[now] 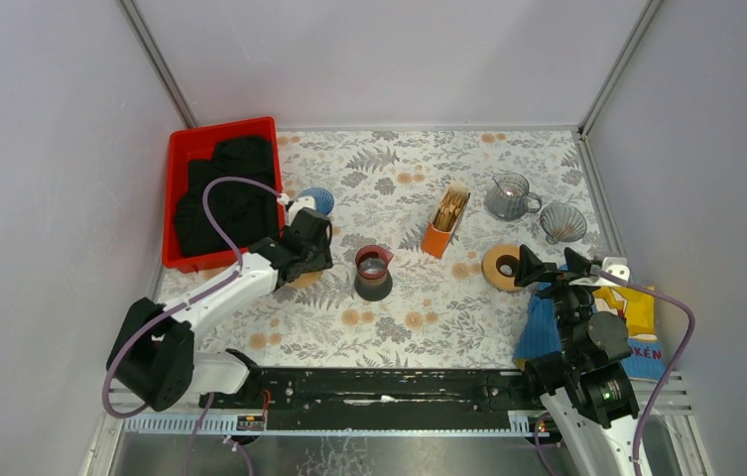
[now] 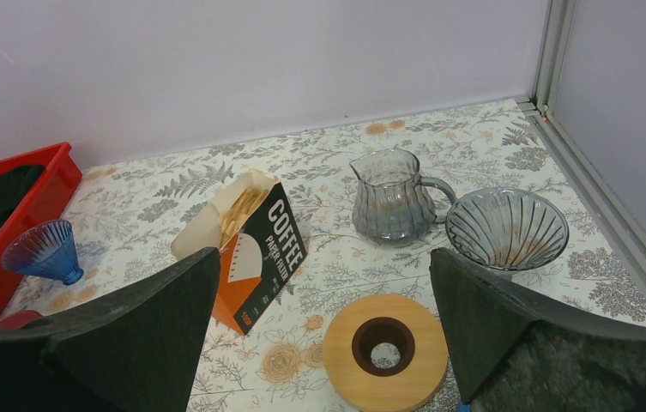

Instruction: Place the coffee filter in the dripper

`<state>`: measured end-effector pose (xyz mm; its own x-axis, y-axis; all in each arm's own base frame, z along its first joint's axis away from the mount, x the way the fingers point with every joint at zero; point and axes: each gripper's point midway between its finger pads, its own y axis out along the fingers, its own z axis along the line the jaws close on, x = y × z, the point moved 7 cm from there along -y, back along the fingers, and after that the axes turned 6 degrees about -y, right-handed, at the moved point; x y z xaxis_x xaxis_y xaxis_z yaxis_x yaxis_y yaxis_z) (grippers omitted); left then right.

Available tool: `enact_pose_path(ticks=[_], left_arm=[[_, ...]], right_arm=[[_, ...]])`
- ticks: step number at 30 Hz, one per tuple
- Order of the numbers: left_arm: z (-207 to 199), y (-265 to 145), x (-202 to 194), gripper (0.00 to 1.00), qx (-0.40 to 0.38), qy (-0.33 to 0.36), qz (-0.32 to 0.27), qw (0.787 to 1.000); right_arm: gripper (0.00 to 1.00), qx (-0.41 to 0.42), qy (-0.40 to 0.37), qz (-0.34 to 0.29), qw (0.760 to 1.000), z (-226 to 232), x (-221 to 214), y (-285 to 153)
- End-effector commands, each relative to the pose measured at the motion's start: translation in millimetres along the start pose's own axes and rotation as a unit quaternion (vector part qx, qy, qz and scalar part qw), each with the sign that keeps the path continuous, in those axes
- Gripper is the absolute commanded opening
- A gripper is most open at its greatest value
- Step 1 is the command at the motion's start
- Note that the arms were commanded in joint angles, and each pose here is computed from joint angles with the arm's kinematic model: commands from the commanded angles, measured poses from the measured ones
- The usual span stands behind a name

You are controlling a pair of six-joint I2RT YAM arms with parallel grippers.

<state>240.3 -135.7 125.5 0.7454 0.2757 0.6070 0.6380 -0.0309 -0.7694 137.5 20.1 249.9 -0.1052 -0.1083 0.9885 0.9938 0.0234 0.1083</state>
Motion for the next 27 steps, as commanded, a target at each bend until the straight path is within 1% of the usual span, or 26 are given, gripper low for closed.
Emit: enact_pose_path(ticks=[1,9,15,20,27], left_arm=[[-15.3,-30.9,23.8,0.32,-0.049,0.011,-0.008,0.999],[-41.7,-80.6,49.7,0.32,-0.111,0.082,0.0,0.99],[-71.4,-105.7,54.6,0.32,-0.15,0.143,0.019,0.978],[-97.3,-116.8,48.7,0.34,-0.166,0.184,0.028,0.968],[-127.0,-111.7,28.2,0.34,-0.174,0.23,0.053,0.956]], right_arm=[[0.99,0.006,0.009,-0.032,0.999,1.6,12.7,-0.6],[0.99,0.009,0.01,-0.033,0.999,2.1,13.3,-1.0],[0.99,0.011,0.01,-0.031,0.999,2.6,13.1,-1.2],[0.99,0.012,0.011,-0.032,0.999,2.9,13.3,-1.3],[0.99,0.014,0.012,-0.032,0.999,3.3,13.3,-1.4]])
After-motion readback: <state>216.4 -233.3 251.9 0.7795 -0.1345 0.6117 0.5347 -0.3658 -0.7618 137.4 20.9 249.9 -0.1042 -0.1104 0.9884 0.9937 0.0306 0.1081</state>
